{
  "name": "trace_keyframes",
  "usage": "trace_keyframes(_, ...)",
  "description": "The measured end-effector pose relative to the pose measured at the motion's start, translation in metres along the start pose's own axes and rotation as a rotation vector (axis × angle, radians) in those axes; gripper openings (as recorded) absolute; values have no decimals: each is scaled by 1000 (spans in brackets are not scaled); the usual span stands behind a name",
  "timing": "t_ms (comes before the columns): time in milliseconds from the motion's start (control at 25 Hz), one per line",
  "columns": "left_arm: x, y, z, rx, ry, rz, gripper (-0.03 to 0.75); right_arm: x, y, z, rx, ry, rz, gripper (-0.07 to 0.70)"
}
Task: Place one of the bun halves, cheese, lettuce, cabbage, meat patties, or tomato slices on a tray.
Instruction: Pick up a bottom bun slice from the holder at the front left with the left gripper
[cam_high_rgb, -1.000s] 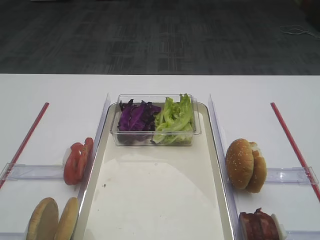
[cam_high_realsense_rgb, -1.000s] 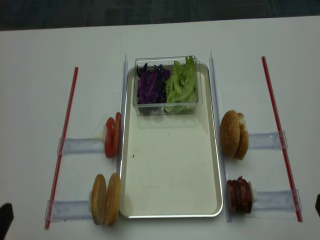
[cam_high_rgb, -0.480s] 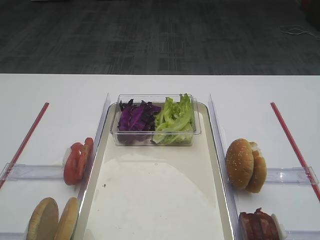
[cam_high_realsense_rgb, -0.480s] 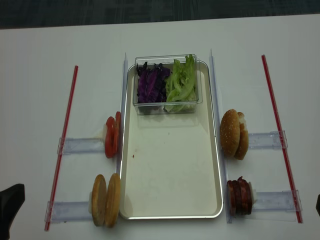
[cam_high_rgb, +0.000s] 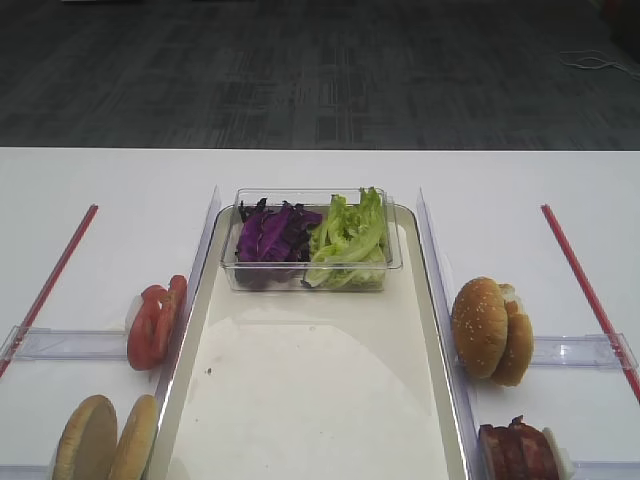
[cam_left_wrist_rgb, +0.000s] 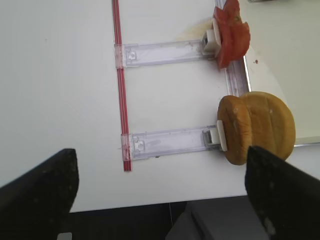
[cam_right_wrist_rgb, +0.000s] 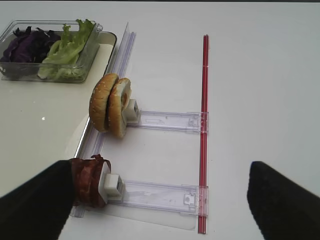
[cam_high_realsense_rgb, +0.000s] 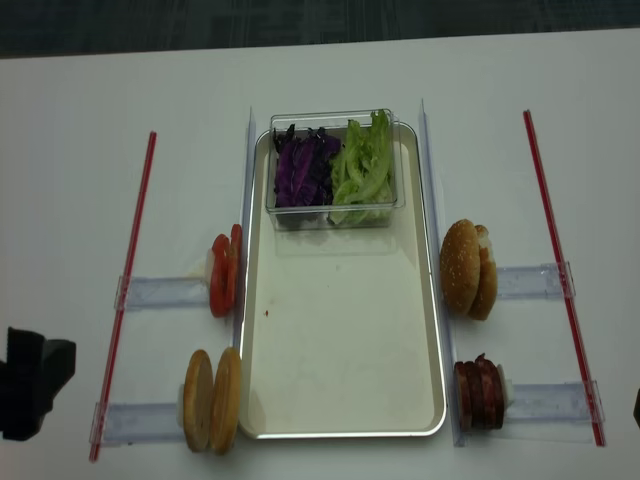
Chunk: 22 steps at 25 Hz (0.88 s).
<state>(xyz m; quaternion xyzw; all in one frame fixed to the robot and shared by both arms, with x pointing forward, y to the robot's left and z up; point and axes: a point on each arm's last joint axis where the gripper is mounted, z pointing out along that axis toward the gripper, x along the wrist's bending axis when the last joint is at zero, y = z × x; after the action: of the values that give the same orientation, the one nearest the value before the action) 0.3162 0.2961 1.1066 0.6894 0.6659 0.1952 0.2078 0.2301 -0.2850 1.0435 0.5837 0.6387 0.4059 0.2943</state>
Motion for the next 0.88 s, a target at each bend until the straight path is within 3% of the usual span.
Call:
trace_keyframes(560, -3, 30, 52, 249, 17, 9, 620, 0, 0, 0, 0, -3, -2, 689)
trace_keyframes(880, -1, 36, 68, 312, 53, 24, 609, 0, 0, 0, 0, -3, 0, 689)
